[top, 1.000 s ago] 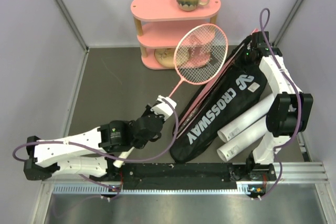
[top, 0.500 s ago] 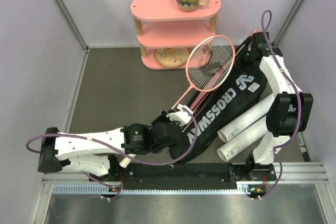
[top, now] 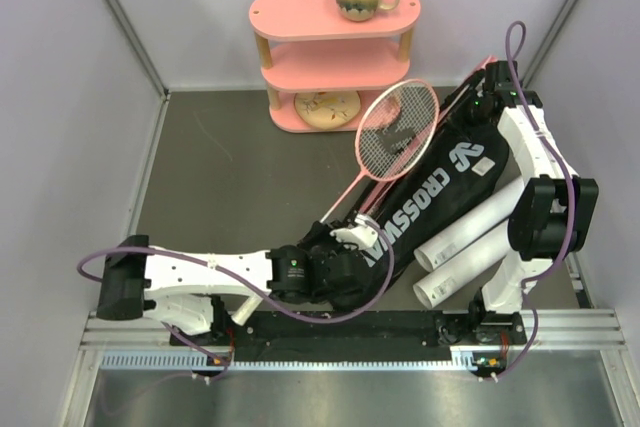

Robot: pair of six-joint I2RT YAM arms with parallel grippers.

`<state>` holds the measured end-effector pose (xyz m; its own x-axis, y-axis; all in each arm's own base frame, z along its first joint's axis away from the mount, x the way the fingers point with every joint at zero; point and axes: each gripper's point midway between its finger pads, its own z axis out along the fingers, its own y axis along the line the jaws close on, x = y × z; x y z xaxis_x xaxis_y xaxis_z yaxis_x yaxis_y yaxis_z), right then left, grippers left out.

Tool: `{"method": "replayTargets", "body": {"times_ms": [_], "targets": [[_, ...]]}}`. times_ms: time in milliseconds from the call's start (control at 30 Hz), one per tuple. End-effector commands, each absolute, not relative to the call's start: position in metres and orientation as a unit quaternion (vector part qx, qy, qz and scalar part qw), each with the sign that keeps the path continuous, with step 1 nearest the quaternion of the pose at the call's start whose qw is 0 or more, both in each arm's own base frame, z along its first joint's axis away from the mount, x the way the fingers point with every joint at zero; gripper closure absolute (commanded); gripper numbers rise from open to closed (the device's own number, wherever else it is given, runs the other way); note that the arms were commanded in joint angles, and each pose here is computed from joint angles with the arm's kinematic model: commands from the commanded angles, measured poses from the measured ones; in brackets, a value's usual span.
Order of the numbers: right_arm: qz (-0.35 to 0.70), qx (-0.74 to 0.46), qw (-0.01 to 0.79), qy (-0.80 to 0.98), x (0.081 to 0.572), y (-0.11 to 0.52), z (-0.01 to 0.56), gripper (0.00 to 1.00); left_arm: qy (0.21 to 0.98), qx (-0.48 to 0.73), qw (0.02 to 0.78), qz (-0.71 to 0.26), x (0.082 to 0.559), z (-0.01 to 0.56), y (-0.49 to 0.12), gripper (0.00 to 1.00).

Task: Pack up the badminton gear
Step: Place the racket in the racket bag.

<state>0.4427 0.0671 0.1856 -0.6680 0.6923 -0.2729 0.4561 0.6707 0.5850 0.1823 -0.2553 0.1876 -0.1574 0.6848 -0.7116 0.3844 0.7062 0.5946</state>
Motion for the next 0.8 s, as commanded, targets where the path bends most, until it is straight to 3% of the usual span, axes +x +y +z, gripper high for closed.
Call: {"method": "replayTargets", "body": {"times_ms": [0,367,767], "targets": [[0.277,0.322,0.271,0.863,0.449,0.072,0.221,1.00,0.719,0.356,0.561,0.204,0.186,0.193,-0.252,1.00],[0.281,0.324,0.275,0.861,0.448,0.072,0.224,1.00,0.672,0.444,0.512,0.299,0.187,0.170,-0.262,1.00],[0.325,0.305,0.296,0.845,0.427,0.092,0.212,1.00,0.656,0.532,0.446,0.296,0.183,0.158,-0.304,1.00]]}}
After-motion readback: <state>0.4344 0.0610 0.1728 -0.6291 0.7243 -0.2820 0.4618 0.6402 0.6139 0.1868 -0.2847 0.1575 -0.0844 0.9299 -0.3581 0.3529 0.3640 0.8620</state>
